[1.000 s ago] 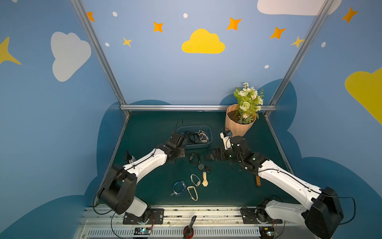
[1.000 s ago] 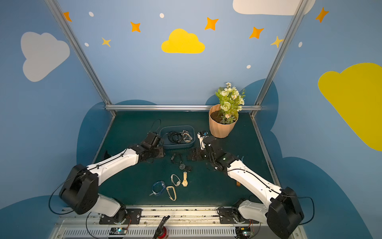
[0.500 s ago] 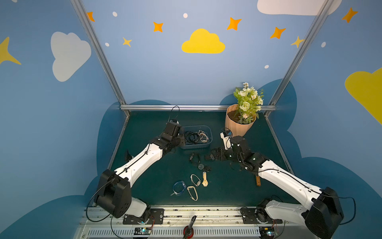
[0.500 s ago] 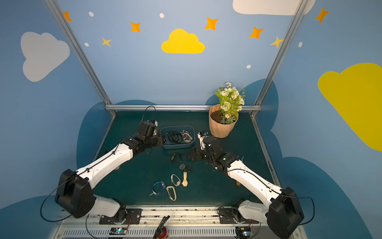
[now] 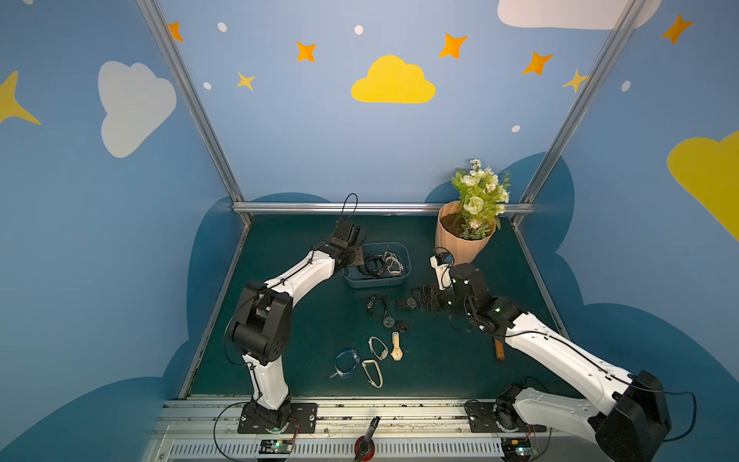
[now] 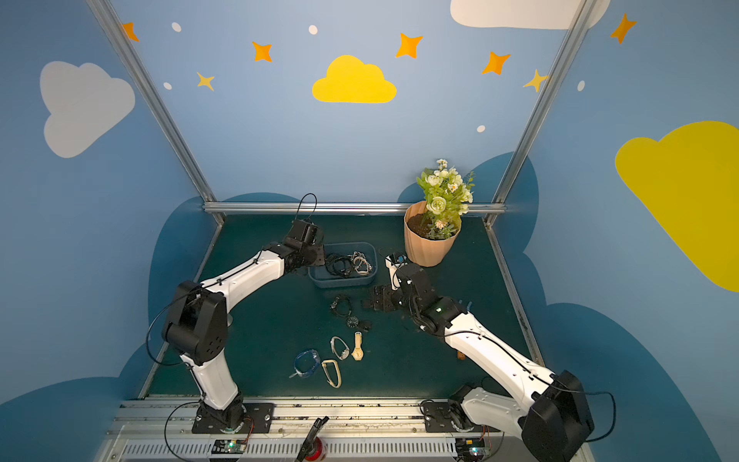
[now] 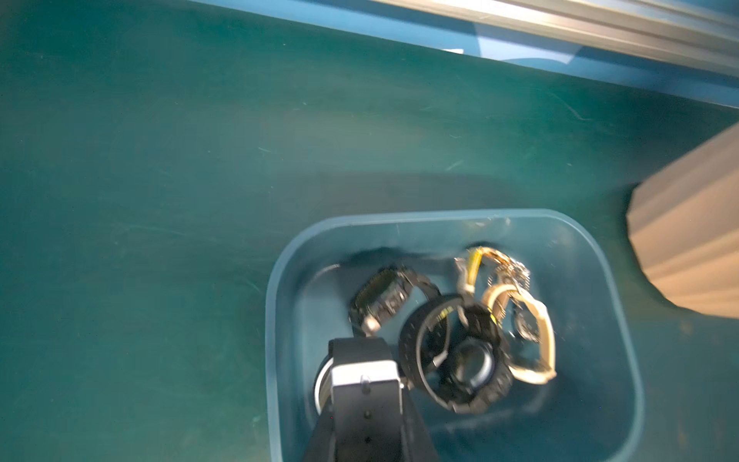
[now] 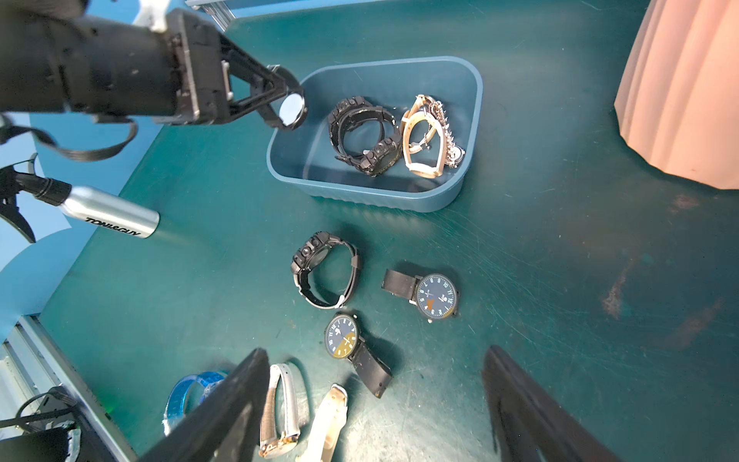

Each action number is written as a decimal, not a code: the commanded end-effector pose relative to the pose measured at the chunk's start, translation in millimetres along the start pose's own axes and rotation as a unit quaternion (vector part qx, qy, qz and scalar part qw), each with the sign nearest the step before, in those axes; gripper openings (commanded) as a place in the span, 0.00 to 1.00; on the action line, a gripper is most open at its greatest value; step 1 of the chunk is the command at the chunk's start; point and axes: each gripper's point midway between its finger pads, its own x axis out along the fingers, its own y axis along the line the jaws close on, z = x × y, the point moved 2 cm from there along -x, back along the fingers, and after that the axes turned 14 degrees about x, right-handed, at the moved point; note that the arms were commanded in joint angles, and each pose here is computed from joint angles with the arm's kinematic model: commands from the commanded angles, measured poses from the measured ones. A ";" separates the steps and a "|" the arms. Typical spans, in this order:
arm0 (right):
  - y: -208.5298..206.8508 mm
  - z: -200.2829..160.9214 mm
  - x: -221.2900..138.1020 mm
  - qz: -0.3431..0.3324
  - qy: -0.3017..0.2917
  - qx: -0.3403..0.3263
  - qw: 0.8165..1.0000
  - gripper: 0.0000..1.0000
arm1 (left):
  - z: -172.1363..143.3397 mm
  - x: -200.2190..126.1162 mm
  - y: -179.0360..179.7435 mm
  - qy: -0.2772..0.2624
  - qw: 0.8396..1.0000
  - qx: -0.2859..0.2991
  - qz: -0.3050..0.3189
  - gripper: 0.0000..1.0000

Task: Put the watch into the storage box
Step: Place the watch in the storage box, then pick up the watch at the center of the board.

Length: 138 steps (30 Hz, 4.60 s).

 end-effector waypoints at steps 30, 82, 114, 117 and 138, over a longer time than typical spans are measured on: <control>-4.3 3.6 3.4 -0.019 0.006 0.011 1.000 0.84 | 25.4 -53.1 -2.2 -0.048 0.997 -0.038 -0.050 1.00; -26.3 -126.8 82.9 -0.051 0.200 0.147 0.967 0.52 | -111.4 -146.4 31.6 -0.110 0.974 -0.167 -0.104 1.00; -13.2 -79.6 47.6 -0.048 0.121 0.103 0.986 0.00 | -118.8 -148.8 38.0 -0.110 0.975 -0.168 -0.090 1.00; -6.7 -63.9 33.4 -0.042 0.098 0.091 0.990 0.00 | -119.6 -148.5 38.3 -0.110 0.975 -0.170 -0.089 1.00; 18.7 60.4 53.4 -0.027 -0.013 0.002 1.000 0.00 | -140.2 -156.1 46.6 -0.099 0.977 -0.175 -0.076 1.00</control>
